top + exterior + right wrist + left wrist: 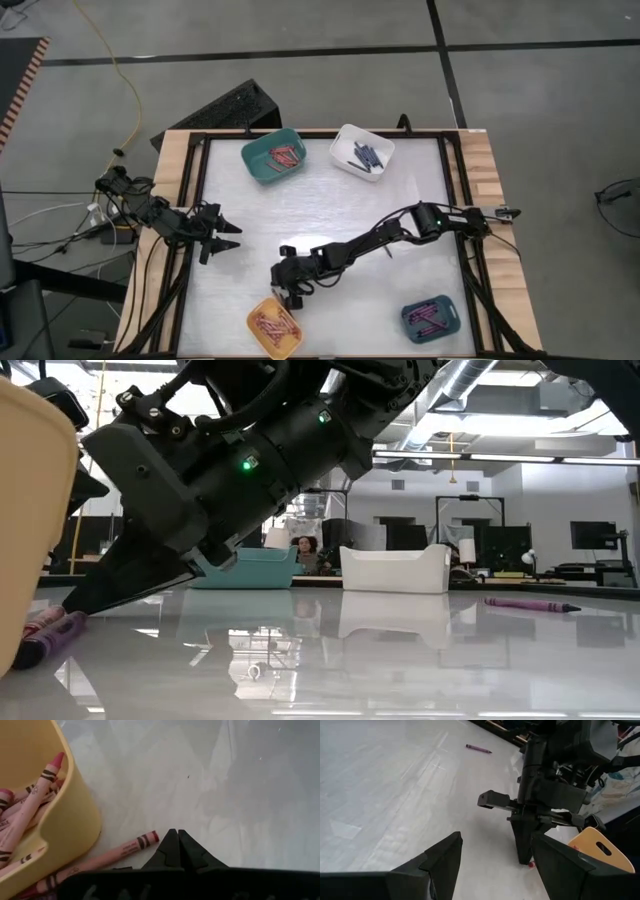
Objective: Sort crayons
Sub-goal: Adjust the crayons
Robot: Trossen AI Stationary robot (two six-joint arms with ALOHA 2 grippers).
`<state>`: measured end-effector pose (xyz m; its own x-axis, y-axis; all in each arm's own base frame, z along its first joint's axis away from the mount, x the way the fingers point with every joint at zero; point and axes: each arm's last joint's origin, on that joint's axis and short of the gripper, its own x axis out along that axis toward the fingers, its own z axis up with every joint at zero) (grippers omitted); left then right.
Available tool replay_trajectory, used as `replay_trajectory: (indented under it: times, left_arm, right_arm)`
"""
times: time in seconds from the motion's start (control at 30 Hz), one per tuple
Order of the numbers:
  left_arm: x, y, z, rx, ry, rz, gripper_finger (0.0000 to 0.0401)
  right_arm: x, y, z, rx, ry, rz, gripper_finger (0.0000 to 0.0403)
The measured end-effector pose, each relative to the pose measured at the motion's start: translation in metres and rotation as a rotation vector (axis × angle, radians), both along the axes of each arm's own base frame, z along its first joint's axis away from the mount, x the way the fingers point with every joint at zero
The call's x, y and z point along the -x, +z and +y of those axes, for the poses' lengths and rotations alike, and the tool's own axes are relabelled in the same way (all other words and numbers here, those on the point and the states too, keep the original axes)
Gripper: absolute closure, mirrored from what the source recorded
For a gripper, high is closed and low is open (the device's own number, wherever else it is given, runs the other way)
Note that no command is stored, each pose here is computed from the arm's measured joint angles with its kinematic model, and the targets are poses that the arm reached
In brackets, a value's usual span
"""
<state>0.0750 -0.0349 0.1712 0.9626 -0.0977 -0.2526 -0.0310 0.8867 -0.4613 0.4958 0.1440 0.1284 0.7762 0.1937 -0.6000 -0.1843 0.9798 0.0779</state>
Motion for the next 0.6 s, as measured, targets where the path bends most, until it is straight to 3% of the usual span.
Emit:
replay_trajectory:
  times: [0.6]
  left_arm:
    - [0.0,0.0,0.0,0.0,0.0,0.0,0.0173]
  right_arm:
    - [0.024,0.011,0.013,0.022,0.01,0.199,0.0403]
